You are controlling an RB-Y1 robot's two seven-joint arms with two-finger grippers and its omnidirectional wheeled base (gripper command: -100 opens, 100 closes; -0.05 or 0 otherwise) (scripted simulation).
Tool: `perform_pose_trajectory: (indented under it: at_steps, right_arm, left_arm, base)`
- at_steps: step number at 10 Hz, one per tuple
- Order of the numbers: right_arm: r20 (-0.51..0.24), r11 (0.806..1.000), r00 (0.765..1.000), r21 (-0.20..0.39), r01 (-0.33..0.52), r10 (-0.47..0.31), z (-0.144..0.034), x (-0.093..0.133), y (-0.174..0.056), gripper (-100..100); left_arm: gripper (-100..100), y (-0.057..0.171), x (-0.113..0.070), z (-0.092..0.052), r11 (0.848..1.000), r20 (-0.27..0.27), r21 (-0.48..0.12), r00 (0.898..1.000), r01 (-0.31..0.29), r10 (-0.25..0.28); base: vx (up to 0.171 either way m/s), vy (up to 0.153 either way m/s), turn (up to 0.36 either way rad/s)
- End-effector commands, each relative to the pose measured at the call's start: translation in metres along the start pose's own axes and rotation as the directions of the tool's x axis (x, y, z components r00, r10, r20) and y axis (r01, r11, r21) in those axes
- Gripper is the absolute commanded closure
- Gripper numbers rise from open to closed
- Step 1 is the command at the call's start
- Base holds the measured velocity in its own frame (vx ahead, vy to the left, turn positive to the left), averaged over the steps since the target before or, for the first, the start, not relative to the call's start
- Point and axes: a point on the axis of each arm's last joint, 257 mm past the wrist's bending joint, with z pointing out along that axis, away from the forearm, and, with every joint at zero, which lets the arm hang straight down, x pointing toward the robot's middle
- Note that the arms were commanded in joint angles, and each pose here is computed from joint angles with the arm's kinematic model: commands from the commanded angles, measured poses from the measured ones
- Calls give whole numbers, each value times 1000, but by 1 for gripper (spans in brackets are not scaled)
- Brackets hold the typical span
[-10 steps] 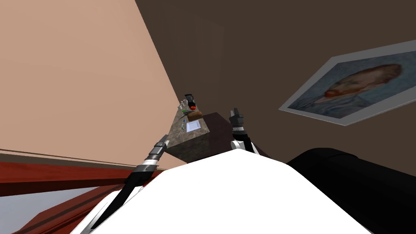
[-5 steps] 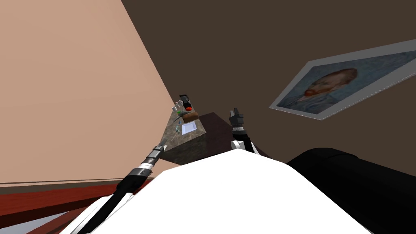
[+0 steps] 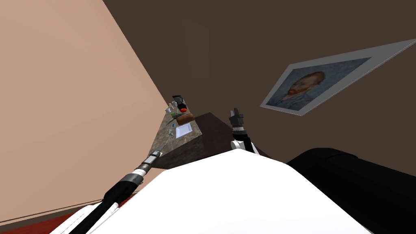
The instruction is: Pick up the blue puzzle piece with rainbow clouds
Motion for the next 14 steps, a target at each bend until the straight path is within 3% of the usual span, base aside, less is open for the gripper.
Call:
perform_pose_trajectory:
  at_steps: [1,2,3,4,5,6,7,8,10,11,12,13,14]
  right_arm:
    - [0,1000,1000,0,0,0,0,0,0,0]
    - [0,1000,1000,0,0,0,0,0,0,0]
    - [0,1000,1000,0,0,0,0,0,0,0]
    - [0,1000,1000,0,0,0,0,0,0,0]
    - [0,1000,1000,0,0,0,0,0,0,0]
    - [0,1000,1000,0,0,0,0,0,0,0]
    - [0,1000,1000,0,0,0,0,0,0,0]
    - [0,1000,1000,0,0,0,0,0,0,0]
    - [0,1000,1000,0,0,0,0,0,0,0]
    - [0,1000,1000,0,0,0,0,0,0,0]
    - [0,1000,1000,0,0,0,0,0,0,0]
    - [0,1000,1000,0,0,0,0,0,0,0]
    - [0,1000,1000,0,0,0,0,0,0,0]
  left_arm:
    - [-100,23,-4,-4,997,-18,-70,1000,-19,18]
    - [-100,22,-6,-4,997,-31,-71,999,-39,37]
    - [-100,42,-11,-9,990,-45,-129,998,-55,49]
    - [-100,41,-12,-9,989,-52,-129,997,-66,60]
    - [-100,61,-19,-16,979,-65,-187,995,-83,72]
    - [-100,60,-20,-15,978,-73,-187,994,-96,83]
    - [-100,80,-27,-23,964,-83,-243,992,-111,93]
    - [-100,78,-29,-22,962,-93,-242,990,-127,107]
    - [-100,113,-47,-38,924,-114,-347,985,-164,132]
    - [-100,111,-50,-36,919,-131,-344,979,-190,154]
    - [-100,127,-59,-45,898,-134,-393,978,-199,158]
    - [-100,124,-62,-43,894,-150,-390,973,-222,177]
    - [-100,139,-72,-52,869,-155,-434,970,-235,185]
  base:
    - [20,-41,-146]
    - [18,-30,-98]
    - [15,-32,-162]
    - [14,-26,-88]
    - [25,-37,-160]
    - [20,-31,-90]
    - [20,-39,-156]
    - [16,-32,-89]
    - [22,-46,-211]
    - [21,-37,-86]
    - [29,-37,-116]
    - [24,-25,-77]
    - [19,-30,-152]
